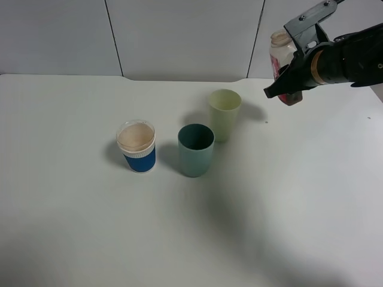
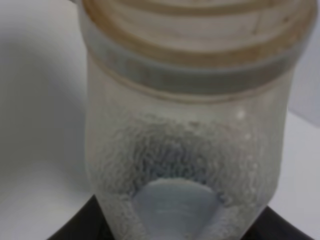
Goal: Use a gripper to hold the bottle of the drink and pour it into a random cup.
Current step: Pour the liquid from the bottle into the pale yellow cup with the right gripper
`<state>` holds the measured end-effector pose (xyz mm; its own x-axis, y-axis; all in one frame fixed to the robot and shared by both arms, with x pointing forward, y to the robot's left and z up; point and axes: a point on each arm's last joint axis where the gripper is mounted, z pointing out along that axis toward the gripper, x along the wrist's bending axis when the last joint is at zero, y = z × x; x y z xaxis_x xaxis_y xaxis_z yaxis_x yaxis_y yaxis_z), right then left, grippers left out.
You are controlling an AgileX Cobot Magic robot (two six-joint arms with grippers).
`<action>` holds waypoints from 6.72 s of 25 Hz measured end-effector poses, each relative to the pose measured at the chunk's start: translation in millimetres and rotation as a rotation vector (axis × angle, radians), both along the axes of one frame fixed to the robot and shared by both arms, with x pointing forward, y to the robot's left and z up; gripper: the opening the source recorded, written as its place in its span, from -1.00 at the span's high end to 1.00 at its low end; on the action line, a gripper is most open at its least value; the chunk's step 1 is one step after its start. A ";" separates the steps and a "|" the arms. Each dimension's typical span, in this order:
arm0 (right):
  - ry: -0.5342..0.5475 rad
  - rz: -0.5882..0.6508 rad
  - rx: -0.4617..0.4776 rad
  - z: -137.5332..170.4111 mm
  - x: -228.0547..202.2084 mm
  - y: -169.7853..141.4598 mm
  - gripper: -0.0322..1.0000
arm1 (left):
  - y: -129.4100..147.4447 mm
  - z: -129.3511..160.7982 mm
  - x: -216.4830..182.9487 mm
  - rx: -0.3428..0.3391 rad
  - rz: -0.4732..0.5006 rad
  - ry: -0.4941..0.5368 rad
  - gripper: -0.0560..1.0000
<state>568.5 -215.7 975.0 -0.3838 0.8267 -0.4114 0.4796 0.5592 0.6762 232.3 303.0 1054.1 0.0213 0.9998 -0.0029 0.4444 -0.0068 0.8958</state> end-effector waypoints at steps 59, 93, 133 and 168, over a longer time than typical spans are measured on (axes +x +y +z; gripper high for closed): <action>-0.114 0.368 -0.785 -10.0 -22.0 72.4 0.23 | 0.0 0.0 0.0 0.000 0.000 0.000 -0.86; -0.105 0.505 -1.094 -6.7 -22.4 70.1 0.23 | 0.0 0.0 0.0 0.000 0.000 0.000 -0.86; -0.094 0.530 -1.205 -4.7 -21.9 66.9 0.24 | 0.0 0.0 0.0 0.000 0.000 0.000 -0.86; -0.079 0.551 -1.300 -3.0 -21.6 64.3 0.24 | 0.0 0.0 0.0 0.000 0.000 0.000 -0.86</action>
